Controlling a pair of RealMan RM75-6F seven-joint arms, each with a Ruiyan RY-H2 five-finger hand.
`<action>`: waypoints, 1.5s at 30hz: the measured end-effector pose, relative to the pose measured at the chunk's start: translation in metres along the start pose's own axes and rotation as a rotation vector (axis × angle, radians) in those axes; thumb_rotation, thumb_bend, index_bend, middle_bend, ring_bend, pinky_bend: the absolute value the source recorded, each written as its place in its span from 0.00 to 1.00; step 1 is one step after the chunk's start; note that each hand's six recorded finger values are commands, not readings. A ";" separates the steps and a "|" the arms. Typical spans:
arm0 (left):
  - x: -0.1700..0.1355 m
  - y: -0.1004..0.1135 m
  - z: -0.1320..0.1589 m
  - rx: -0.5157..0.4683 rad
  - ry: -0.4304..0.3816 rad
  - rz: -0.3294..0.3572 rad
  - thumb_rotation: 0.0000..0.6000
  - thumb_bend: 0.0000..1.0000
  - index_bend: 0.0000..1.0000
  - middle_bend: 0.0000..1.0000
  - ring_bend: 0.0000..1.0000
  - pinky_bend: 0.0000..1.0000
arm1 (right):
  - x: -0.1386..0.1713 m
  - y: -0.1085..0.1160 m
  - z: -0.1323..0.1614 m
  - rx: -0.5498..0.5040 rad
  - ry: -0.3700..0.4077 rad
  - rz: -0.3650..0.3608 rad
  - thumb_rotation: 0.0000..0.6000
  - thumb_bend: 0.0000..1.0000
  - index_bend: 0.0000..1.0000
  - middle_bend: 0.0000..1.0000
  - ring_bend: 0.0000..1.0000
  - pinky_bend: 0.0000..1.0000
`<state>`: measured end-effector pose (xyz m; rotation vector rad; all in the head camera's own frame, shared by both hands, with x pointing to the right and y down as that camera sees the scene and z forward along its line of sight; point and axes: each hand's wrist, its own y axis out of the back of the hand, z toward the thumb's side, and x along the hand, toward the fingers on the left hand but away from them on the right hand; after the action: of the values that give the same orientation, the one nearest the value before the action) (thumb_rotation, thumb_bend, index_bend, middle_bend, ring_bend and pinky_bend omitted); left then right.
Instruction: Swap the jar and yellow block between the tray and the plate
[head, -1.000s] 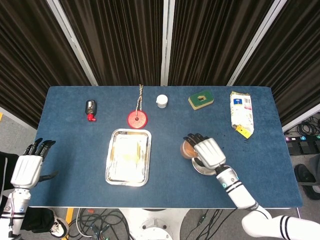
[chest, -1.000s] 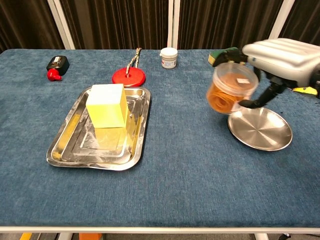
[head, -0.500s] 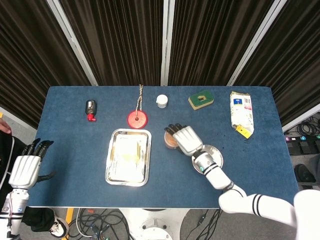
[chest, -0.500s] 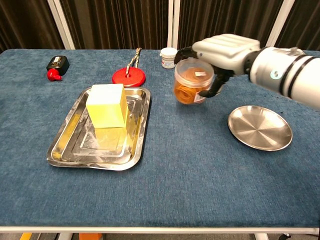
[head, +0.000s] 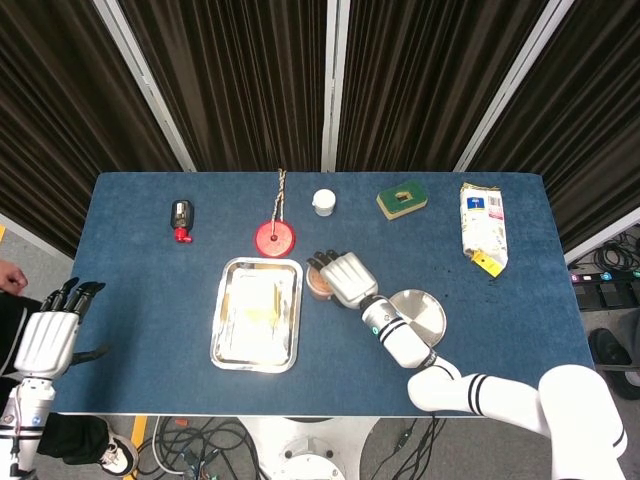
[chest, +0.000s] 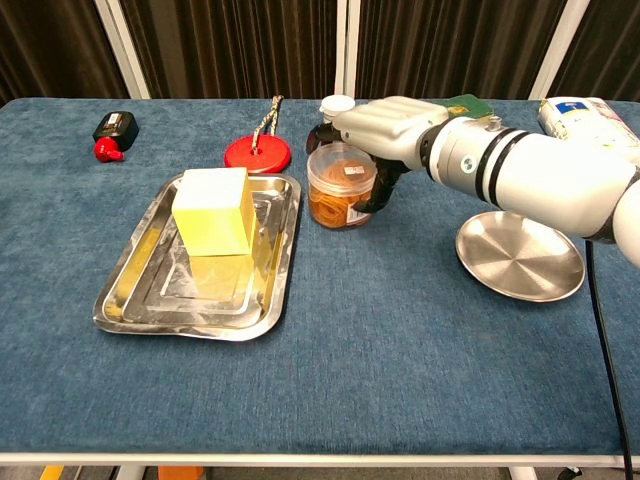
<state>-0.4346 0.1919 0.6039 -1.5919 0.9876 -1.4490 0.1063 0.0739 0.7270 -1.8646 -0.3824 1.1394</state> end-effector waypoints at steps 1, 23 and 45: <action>0.000 0.000 0.000 0.001 0.001 -0.001 1.00 0.03 0.16 0.16 0.07 0.18 | 0.000 -0.001 0.000 -0.003 -0.001 0.003 1.00 0.18 0.18 0.34 0.25 0.35; 0.035 0.000 0.047 -0.022 -0.152 -0.018 1.00 0.03 0.16 0.16 0.07 0.18 | 0.078 0.070 -0.076 -0.073 -0.140 -0.205 1.00 0.00 0.00 0.00 0.00 0.06; 0.104 -0.059 0.162 -0.208 -0.353 -0.178 1.00 0.00 0.09 0.08 0.00 0.15 | 0.285 0.069 -0.185 -0.121 -0.469 -0.444 1.00 0.00 0.00 0.00 0.00 0.03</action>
<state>-0.2638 0.1267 0.6886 -2.0477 0.8250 -1.1481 0.3984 0.1201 0.5463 -1.4876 -1.0923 1.2468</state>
